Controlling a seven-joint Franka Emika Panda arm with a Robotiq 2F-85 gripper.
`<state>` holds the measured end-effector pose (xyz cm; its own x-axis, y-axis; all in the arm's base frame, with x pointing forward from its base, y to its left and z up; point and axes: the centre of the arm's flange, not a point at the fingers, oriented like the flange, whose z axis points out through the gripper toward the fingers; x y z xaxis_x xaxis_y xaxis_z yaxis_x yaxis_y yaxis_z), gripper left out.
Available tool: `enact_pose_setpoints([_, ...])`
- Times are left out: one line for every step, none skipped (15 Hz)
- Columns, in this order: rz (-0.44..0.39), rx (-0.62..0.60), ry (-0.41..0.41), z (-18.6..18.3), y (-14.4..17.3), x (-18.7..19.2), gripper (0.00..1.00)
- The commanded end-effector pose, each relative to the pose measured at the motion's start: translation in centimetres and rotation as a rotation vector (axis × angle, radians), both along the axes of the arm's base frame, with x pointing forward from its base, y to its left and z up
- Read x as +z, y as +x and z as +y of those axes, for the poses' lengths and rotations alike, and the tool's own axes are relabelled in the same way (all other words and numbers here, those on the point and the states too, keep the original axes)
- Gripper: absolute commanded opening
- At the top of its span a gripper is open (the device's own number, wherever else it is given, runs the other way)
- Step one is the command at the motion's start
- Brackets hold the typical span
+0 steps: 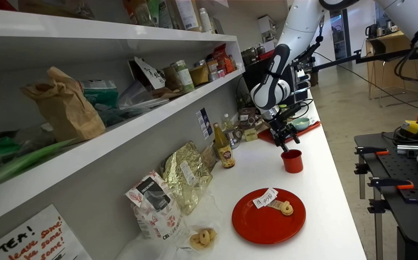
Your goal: Put the cup on the plate
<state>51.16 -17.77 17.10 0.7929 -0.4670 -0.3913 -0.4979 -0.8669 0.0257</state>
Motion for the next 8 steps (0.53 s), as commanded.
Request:
enact_pose_setpoints([0.02,-0.032,-0.008,-0.83,2.0,-1.35,1.0])
enact_pose_setpoints([0.024,-0.028,-0.004,-0.94,2.14,-1.56,1.0])
enact_pose_setpoints([0.027,-0.023,0.002,-1.07,2.29,-1.66,1.0])
enact_pose_setpoints([0.028,-0.022,0.002,-1.16,2.41,-1.79,1.0])
enact_pose_setpoints([0.03,-0.02,0.004,-1.19,2.54,-1.8,1.0])
enact_pose_setpoints([0.031,-0.015,0.004,-1.21,2.65,-1.91,1.0])
enact_pose_setpoints([0.03,-0.005,-0.001,-1.18,2.76,-1.99,0.75])
enact_pose_setpoints([0.031,-0.003,-0.005,-1.21,2.89,-2.02,0.74])
